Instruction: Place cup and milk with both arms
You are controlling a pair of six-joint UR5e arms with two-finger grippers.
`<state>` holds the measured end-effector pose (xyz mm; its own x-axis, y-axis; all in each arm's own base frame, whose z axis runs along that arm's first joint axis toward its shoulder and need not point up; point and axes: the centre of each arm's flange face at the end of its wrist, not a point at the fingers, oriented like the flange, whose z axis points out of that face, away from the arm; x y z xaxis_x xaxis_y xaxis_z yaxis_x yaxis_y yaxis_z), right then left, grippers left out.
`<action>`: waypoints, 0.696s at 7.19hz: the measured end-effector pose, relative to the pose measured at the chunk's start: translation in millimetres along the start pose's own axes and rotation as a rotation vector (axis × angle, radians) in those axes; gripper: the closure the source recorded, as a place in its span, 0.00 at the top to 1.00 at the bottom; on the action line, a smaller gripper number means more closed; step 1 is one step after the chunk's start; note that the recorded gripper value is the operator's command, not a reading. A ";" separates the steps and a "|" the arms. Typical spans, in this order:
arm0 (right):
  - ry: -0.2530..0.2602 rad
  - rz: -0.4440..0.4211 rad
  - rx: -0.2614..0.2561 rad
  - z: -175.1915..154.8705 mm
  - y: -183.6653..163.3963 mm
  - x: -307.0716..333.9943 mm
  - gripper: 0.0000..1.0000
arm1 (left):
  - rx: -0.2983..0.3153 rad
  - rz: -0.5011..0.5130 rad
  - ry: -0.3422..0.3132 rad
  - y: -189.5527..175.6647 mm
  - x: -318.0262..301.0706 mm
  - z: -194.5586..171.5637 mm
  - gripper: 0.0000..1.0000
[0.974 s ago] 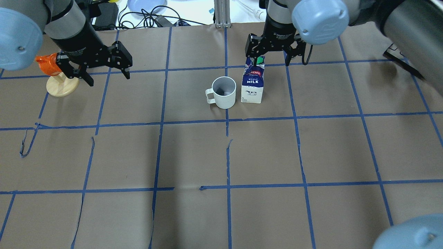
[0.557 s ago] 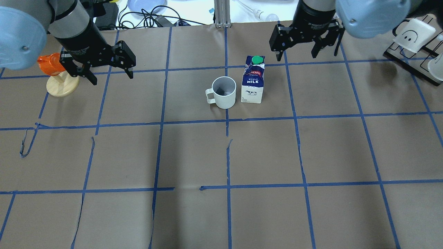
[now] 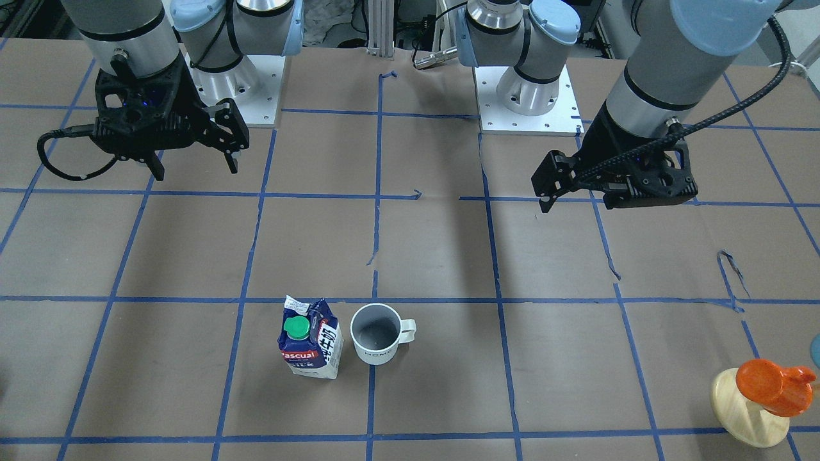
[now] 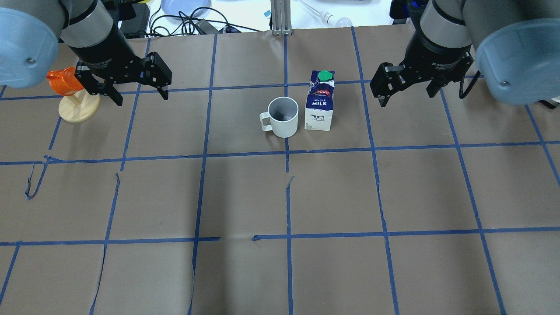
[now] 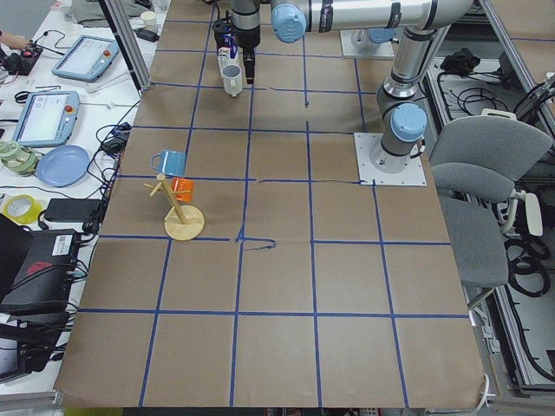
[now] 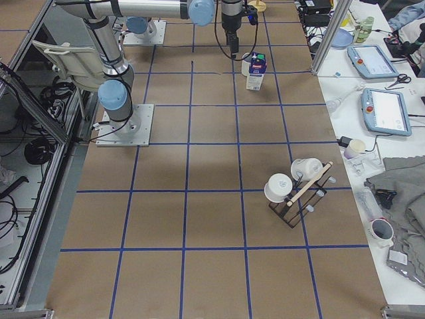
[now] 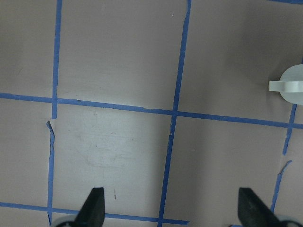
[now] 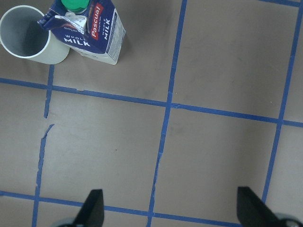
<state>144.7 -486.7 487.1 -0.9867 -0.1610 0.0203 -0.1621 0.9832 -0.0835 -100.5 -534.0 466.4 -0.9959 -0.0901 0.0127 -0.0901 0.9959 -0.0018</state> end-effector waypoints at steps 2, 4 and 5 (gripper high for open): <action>0.003 -0.003 0.029 -23.4 -5.1 -0.1 1.00 | -0.001 0.018 0.001 0.2 -0.1 0.2 1.00; 0.001 -0.003 0.016 -27.8 -5.8 -0.6 1.00 | 0.002 0.045 -0.003 0.4 -1.3 -0.9 1.00; 0.001 -0.003 0.014 -28.0 -5.7 -0.9 1.00 | 0.005 0.063 -0.006 1.2 -1.6 -3.0 1.00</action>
<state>146.7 -489.8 515.4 -0.9862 -0.1641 0.0220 -0.1655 0.9814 -0.0974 -99.0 -532.6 469.4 -0.9996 -0.0275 0.0063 -0.0275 0.9996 -0.0078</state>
